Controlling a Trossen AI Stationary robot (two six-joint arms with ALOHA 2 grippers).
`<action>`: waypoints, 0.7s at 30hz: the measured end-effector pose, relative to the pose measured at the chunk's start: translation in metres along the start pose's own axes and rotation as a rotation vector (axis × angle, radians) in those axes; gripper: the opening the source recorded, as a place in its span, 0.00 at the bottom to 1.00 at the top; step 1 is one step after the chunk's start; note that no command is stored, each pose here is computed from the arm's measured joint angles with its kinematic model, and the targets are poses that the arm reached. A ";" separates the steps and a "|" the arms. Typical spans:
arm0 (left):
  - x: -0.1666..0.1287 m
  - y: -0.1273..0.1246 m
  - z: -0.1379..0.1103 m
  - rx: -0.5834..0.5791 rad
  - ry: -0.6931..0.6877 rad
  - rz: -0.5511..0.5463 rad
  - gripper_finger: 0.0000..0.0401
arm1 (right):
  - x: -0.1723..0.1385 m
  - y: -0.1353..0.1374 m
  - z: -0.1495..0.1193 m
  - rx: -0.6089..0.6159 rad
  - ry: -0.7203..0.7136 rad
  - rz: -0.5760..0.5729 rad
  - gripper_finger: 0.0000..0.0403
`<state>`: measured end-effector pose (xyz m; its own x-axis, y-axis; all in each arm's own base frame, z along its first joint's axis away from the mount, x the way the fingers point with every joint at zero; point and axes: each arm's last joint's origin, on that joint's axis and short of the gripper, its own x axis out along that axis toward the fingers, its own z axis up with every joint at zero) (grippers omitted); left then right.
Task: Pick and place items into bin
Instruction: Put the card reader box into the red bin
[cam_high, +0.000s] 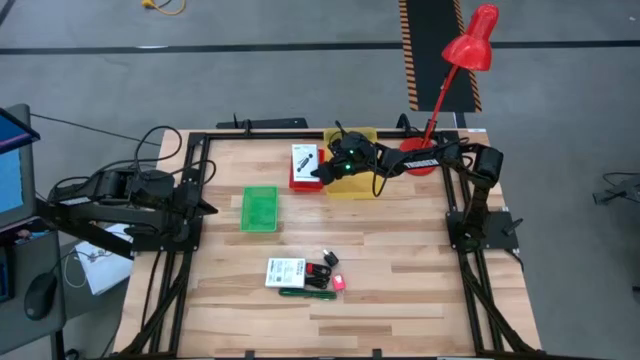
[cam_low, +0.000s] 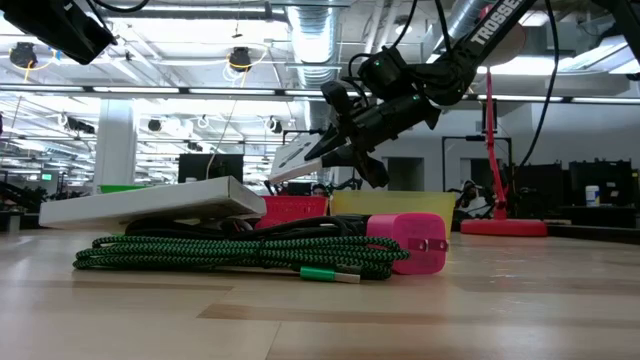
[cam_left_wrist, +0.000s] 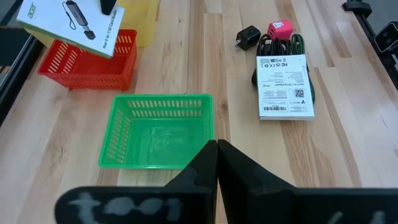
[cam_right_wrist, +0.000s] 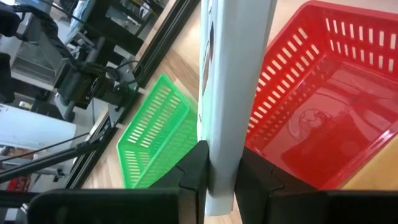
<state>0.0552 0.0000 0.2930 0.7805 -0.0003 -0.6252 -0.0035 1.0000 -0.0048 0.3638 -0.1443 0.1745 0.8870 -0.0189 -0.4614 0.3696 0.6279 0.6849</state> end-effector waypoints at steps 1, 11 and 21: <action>0.000 0.000 0.000 0.000 0.000 0.000 0.00 | 0.000 0.000 0.000 0.000 0.000 0.000 0.14; 0.000 0.000 0.000 0.008 0.000 0.000 0.00 | 0.000 0.000 0.000 0.000 0.001 0.001 0.15; 0.000 0.000 0.000 0.008 0.000 0.000 0.00 | 0.000 0.000 0.000 0.000 0.000 0.002 0.28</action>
<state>0.0552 0.0000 0.2930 0.7805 -0.0001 -0.6252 0.0016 1.0000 0.0019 0.3639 -0.1442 0.1746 0.8876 -0.0176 -0.4602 0.3679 0.6282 0.6856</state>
